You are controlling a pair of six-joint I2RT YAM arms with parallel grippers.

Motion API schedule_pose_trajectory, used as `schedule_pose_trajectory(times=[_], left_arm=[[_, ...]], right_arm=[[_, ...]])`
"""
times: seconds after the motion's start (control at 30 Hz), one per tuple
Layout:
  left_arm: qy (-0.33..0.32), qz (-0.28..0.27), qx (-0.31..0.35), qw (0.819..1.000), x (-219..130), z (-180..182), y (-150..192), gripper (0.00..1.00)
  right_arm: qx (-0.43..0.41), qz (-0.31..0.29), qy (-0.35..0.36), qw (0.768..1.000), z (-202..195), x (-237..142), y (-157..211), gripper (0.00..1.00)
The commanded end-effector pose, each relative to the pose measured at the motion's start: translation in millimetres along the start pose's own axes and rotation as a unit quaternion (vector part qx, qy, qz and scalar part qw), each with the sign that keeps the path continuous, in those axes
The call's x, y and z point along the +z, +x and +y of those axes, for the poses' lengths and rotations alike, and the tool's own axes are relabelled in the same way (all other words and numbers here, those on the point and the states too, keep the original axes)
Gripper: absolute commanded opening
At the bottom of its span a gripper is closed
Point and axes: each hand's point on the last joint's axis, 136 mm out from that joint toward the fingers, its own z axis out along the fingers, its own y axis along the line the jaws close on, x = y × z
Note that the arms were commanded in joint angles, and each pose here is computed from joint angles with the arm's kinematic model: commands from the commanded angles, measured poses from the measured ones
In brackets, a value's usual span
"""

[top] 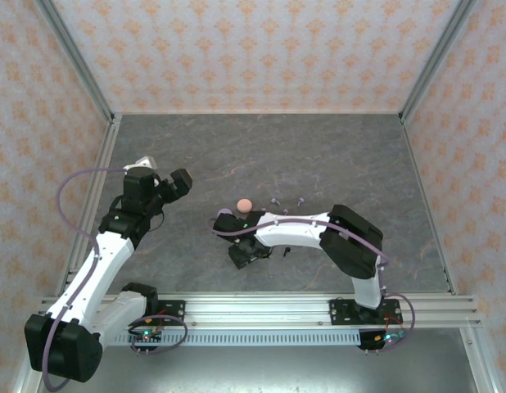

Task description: Insert the wireless bluetooth earbuds into the charging case

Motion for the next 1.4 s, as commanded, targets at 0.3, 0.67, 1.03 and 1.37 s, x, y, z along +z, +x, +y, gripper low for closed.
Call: schedule_pose_trajectory(times=[0.3, 0.67, 1.03, 1.37], left_arm=[[0.107, 0.001, 0.044, 0.993, -28.8, -52.1, -18.1, 1.0], [0.303, 0.085, 0.105, 0.943, -75.5, -140.0, -4.9, 0.95], [0.39, 0.176, 0.154, 0.891, -92.6, -190.7, 38.9, 0.87], [0.412, 0.215, 0.175, 0.868, -80.4, -217.7, 73.2, 0.81]], right_arm=[[-0.069, -0.185, 0.029, 0.98, -45.7, -77.2, -38.5, 0.47], [-0.188, -0.446, 0.101, 0.869, -85.0, -202.8, -76.3, 0.43], [-0.263, -0.543, 0.158, 0.782, -88.3, -262.5, -82.1, 0.4], [-0.281, -0.531, 0.148, 0.785, -82.8, -258.4, -83.1, 0.4]])
